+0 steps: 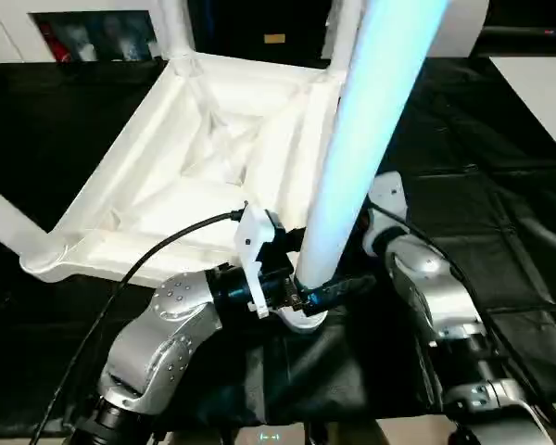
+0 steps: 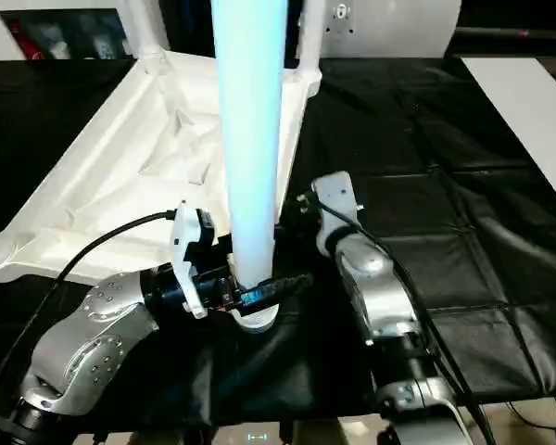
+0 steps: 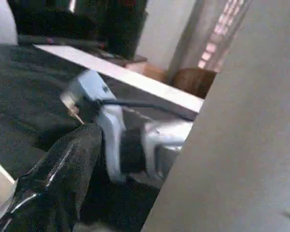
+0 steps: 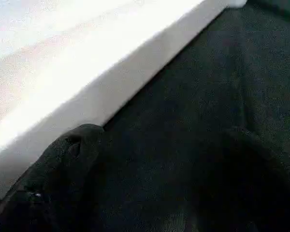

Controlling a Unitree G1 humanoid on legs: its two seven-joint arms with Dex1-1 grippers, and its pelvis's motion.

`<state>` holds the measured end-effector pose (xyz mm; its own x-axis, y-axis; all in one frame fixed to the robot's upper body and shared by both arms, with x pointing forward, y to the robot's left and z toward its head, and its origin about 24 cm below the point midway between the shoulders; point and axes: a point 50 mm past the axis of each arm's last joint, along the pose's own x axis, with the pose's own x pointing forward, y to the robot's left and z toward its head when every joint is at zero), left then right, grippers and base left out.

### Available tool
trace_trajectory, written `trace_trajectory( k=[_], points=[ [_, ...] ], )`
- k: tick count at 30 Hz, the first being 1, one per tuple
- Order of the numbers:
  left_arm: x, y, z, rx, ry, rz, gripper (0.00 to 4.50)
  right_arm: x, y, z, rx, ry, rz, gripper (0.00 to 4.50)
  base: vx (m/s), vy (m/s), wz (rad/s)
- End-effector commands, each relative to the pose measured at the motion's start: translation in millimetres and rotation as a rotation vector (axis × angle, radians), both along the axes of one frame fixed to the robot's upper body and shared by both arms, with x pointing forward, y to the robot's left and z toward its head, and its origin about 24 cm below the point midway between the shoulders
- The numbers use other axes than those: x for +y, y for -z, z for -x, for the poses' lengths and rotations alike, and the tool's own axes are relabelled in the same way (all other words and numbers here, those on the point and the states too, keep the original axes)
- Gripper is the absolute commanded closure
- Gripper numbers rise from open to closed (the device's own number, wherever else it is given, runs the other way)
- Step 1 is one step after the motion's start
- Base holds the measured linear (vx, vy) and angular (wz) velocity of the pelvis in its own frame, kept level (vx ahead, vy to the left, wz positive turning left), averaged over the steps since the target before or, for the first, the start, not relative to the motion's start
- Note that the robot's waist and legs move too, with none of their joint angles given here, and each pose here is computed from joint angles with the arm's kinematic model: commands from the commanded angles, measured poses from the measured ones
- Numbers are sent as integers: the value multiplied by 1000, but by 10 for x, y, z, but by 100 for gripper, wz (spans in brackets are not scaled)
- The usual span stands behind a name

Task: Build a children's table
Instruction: Rotate table base

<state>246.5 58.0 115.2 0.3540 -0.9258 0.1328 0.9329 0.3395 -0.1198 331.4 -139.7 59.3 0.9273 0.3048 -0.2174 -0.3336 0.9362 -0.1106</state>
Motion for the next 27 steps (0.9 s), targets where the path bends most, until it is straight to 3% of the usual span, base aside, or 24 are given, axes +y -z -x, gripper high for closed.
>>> trace_trajectory(
  k=[1,5,8,12,16,27],
  points=[
    [-16,-64,-44,-37,-23,18,2,-70,-42,29,-28,-3,-11,0,0,0,0],
    [-103,-124,38,-31,70,61,2,-47,-68,76,-37,-63,-45,0,0,0,0],
    [-169,-103,149,-17,144,67,2,69,-73,10,-39,-57,-39,0,0,0,0],
    [-183,-95,156,-16,143,77,2,184,-116,-37,-49,-69,-73,0,0,0,0],
    [-212,-121,184,-17,156,91,2,426,-89,-42,-30,-160,-86,0,0,0,0],
    [-158,-122,100,-33,90,82,2,505,-64,-90,-25,-162,-93,0,0,0,0]
  ],
)
